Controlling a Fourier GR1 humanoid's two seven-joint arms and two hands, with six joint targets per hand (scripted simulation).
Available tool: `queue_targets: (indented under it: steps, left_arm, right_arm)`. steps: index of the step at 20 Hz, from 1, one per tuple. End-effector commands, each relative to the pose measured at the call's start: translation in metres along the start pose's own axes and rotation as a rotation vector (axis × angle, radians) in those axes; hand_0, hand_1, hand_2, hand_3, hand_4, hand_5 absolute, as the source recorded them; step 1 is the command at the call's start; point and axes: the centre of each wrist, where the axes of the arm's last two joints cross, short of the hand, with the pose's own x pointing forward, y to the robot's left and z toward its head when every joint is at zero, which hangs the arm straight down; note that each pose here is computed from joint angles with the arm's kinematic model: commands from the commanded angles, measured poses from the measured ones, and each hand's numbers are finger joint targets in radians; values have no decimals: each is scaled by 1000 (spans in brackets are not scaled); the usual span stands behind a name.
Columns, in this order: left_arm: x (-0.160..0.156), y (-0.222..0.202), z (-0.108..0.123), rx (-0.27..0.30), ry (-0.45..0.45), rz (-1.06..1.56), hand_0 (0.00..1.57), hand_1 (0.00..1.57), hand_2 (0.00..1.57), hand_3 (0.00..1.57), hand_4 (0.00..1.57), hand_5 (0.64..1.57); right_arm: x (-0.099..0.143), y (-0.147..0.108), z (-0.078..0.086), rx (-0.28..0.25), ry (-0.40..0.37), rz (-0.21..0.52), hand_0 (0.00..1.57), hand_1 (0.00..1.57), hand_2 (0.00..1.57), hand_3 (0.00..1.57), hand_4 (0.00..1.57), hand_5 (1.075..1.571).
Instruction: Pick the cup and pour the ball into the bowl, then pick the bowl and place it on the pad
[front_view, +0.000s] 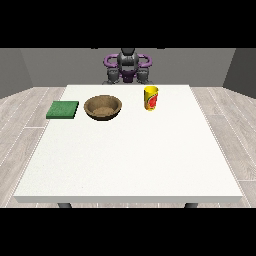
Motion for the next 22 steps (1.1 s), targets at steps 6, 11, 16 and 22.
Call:
queue_targets:
  steps: [6,11,16,22]
  left_arm:
    - [-31,-31,-22,5,-257,-32,0,0,0,0,0,1527]
    - [-47,-23,-40,-13,-341,-114,0,0,0,0,0,1502]
    - [-47,-29,-70,6,-418,-122,0,0,0,0,0,1500]
    - [-44,8,-103,76,-462,-180,0,0,0,0,0,1476]
  right_arm:
    - [-7,-4,-15,58,-219,4,0,0,0,0,395,1571]
    - [-33,-16,-20,75,-301,-17,0,0,0,0,351,1571]
    - [-29,-62,-39,81,-356,-6,0,0,0,0,296,1571]
    - [-17,-83,-49,83,-362,46,0,0,0,0,266,1569]
